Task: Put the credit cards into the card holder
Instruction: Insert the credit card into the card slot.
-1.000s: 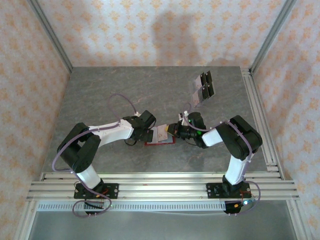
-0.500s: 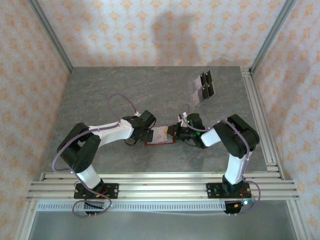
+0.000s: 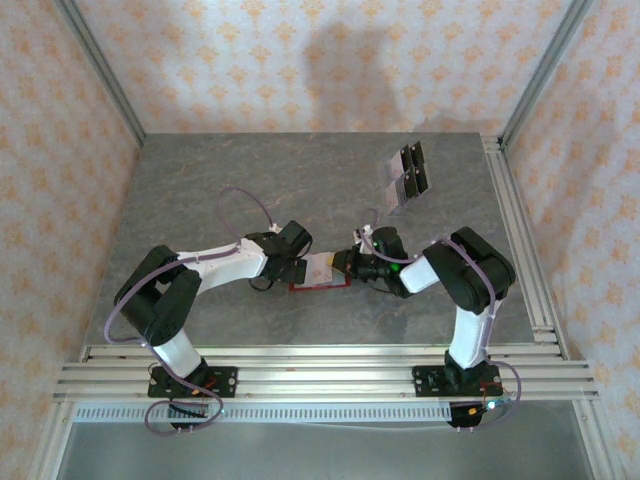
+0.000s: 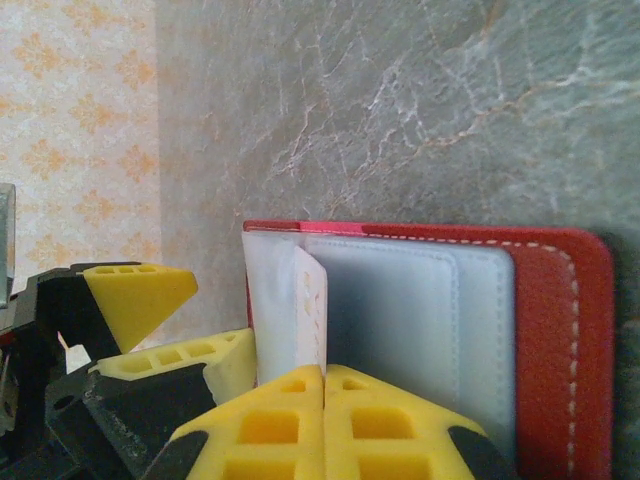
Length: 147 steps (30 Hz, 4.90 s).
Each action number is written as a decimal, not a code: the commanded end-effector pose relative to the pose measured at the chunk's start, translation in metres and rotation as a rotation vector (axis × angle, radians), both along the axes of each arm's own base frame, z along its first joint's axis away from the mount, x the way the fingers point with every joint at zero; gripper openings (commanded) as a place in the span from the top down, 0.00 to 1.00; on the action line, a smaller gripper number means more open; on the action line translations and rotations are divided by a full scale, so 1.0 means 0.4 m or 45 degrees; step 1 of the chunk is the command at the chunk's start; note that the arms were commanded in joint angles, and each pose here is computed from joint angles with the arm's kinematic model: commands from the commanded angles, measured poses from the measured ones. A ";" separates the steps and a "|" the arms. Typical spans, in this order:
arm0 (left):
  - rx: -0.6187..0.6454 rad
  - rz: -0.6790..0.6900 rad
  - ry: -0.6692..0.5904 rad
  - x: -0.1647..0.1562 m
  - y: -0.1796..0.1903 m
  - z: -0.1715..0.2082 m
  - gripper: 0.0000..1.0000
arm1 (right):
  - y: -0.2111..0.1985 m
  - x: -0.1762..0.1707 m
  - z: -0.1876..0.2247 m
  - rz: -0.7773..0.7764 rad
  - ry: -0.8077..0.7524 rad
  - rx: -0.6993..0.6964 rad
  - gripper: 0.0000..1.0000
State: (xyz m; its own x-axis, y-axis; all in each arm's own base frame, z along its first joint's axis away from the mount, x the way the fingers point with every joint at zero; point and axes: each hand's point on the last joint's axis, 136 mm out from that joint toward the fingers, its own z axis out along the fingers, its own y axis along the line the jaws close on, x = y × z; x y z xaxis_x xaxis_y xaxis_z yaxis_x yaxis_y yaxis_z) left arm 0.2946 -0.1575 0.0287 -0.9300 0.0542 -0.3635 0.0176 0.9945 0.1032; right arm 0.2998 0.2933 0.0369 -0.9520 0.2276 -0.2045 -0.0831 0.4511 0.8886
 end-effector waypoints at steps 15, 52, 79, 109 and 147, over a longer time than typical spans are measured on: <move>0.080 0.002 0.048 -0.019 0.026 -0.016 0.00 | -0.012 -0.008 -0.020 0.026 -0.043 -0.098 1.00; 0.074 0.001 0.048 -0.018 0.023 -0.017 0.00 | 0.013 -0.002 -0.008 0.123 -0.032 -0.083 1.00; 0.067 0.001 0.051 -0.021 0.019 -0.024 0.00 | 0.008 0.005 -0.027 0.065 -0.013 -0.136 1.00; 0.038 0.044 -0.035 0.001 0.016 0.044 0.00 | 0.008 -0.008 0.042 0.069 -0.048 -0.254 0.59; 0.115 0.171 0.009 -0.022 0.128 -0.014 0.00 | -0.019 -0.021 -0.008 0.246 0.108 -0.913 1.00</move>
